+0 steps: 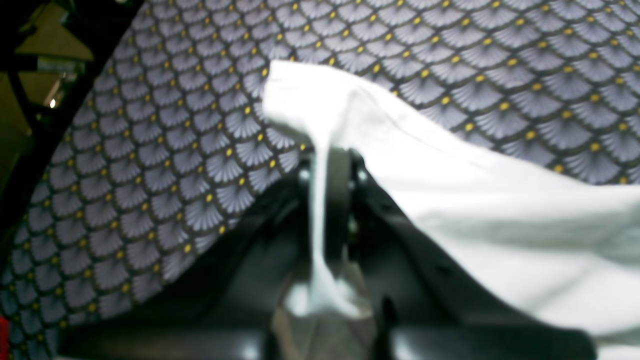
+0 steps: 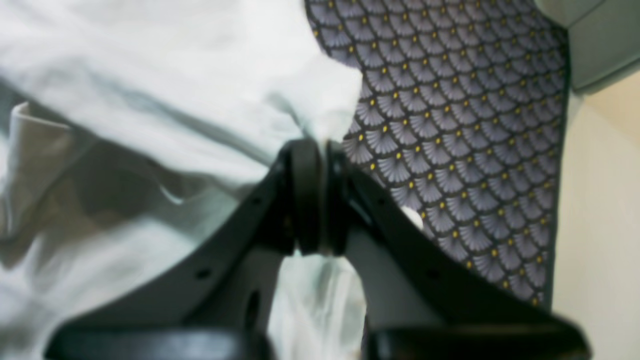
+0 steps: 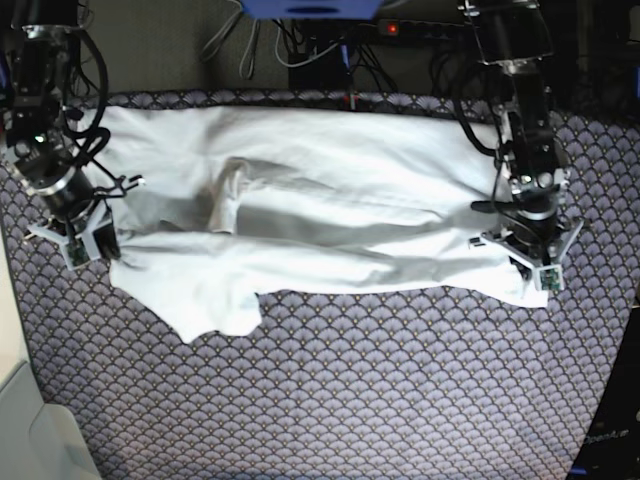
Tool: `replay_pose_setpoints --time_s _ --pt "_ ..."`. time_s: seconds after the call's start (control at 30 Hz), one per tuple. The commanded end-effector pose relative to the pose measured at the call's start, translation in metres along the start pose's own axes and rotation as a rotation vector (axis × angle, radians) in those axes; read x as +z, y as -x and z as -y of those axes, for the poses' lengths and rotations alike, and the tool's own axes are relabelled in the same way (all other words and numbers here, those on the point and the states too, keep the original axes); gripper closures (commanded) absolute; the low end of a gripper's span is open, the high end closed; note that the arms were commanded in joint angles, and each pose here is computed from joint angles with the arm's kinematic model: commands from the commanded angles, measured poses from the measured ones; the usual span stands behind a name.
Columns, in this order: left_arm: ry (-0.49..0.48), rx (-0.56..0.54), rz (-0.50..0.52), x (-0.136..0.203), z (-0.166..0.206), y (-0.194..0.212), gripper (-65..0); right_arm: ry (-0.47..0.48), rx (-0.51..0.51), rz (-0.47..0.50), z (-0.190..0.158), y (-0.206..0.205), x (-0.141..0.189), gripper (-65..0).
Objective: Fold the T-shirt properly
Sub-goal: 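Lift the hem with both grippers and fold it toward the collar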
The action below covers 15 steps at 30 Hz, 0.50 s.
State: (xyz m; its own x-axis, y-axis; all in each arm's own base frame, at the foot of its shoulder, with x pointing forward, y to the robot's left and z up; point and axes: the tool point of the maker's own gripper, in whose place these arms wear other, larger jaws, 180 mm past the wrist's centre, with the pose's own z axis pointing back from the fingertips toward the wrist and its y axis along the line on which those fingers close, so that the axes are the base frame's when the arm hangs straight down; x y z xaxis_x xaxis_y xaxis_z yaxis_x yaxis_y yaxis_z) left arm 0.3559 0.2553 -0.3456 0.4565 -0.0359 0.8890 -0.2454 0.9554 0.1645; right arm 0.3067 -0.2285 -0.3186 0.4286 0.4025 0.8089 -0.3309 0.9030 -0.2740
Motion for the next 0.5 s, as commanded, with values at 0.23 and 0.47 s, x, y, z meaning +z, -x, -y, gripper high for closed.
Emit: replay_pose_setpoints --time_s 0.23,0.47 --pt "-0.078 0.001 0.084 0.018 -0.034 -0.02 -0.5 -0.022 -0.022 -0.013 -0.006 0.022 0.031 0.0" --pt "-0.092 -0.004 0.048 0.02 -0.041 -0.005 -0.5 -0.068 -0.049 -0.068 -0.028 0.047 0.04 0.0"
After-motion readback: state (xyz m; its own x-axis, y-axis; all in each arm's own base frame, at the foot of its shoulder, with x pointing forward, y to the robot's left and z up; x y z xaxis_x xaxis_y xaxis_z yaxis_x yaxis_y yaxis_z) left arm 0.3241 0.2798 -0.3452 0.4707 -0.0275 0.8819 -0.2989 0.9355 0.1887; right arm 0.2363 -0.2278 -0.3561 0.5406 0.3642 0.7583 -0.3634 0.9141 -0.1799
